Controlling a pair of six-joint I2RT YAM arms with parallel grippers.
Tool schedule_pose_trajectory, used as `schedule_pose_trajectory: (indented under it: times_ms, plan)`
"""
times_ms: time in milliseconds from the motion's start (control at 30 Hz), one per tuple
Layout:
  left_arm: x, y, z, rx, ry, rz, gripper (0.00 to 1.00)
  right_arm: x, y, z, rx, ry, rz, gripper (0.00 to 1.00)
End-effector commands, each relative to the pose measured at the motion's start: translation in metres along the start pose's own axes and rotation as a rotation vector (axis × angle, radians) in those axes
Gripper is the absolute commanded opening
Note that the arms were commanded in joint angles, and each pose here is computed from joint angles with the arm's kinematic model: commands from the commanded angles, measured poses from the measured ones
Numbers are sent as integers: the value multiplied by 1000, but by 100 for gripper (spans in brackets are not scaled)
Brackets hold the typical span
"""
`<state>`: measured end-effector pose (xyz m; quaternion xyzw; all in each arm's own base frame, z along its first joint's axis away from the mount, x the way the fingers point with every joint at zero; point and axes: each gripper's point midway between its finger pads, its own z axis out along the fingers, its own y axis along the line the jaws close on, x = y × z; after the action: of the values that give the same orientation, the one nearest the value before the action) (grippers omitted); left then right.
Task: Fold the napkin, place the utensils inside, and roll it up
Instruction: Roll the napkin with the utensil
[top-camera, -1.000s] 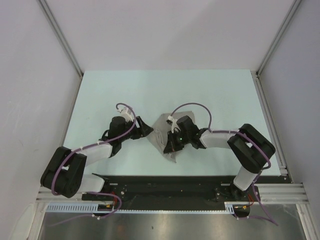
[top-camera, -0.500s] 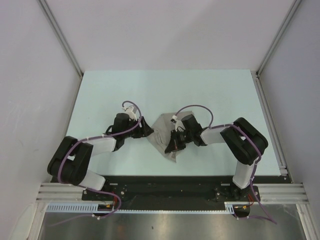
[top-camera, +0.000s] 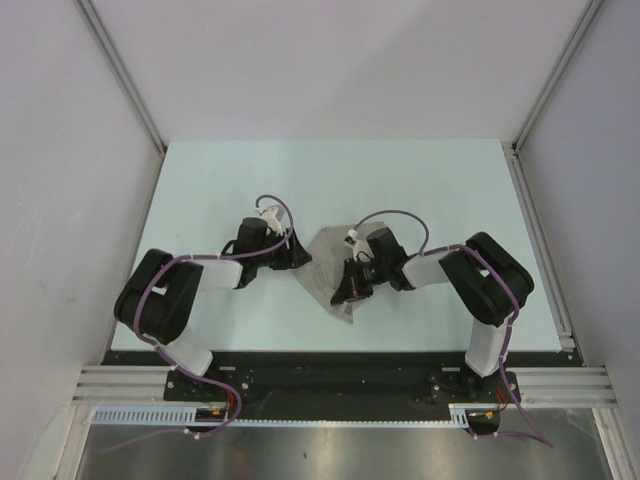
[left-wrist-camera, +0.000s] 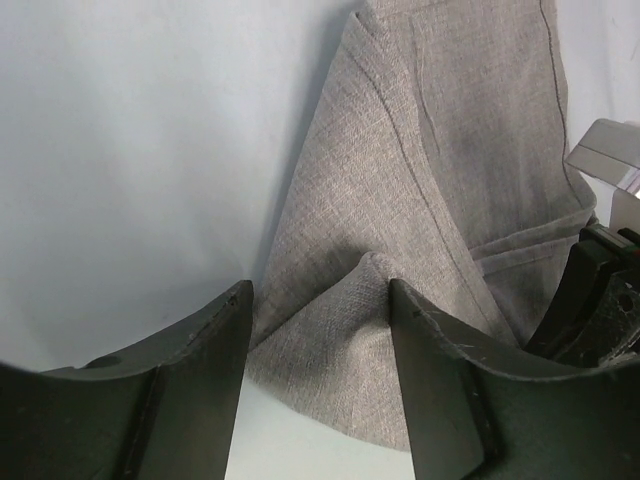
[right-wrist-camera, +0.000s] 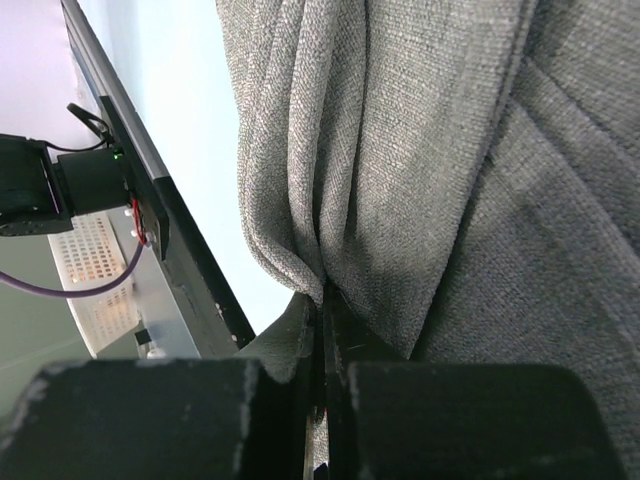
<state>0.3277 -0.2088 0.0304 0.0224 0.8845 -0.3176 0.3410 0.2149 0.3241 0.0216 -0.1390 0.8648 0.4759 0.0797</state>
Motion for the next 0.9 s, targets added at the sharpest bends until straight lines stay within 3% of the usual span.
schedule_pose_trajectory:
  times_ms: [0,133,267,367,433,700,800,867]
  plan:
    - [-4,0,6,16,6,35,59,-5,-14,-1,29,-23,12,5]
    - [6,0,10,40,30,25,45,-8,-10,-3,13,-23,14,21]
    - [15,0,9,57,50,12,17,-15,1,-11,0,-37,-3,38]
    - [21,2,7,55,57,5,2,-22,14,-22,0,-57,-33,62]
    - [24,2,5,54,63,-10,0,-24,17,-30,31,-62,-52,72]
    - [38,13,-5,-25,79,-100,0,-19,31,-78,229,-187,-136,87]
    - [38,14,-6,-31,75,-106,0,-1,37,-82,264,-246,-150,99]
    - [39,14,-5,-30,81,-106,0,4,36,-80,273,-301,-154,100]
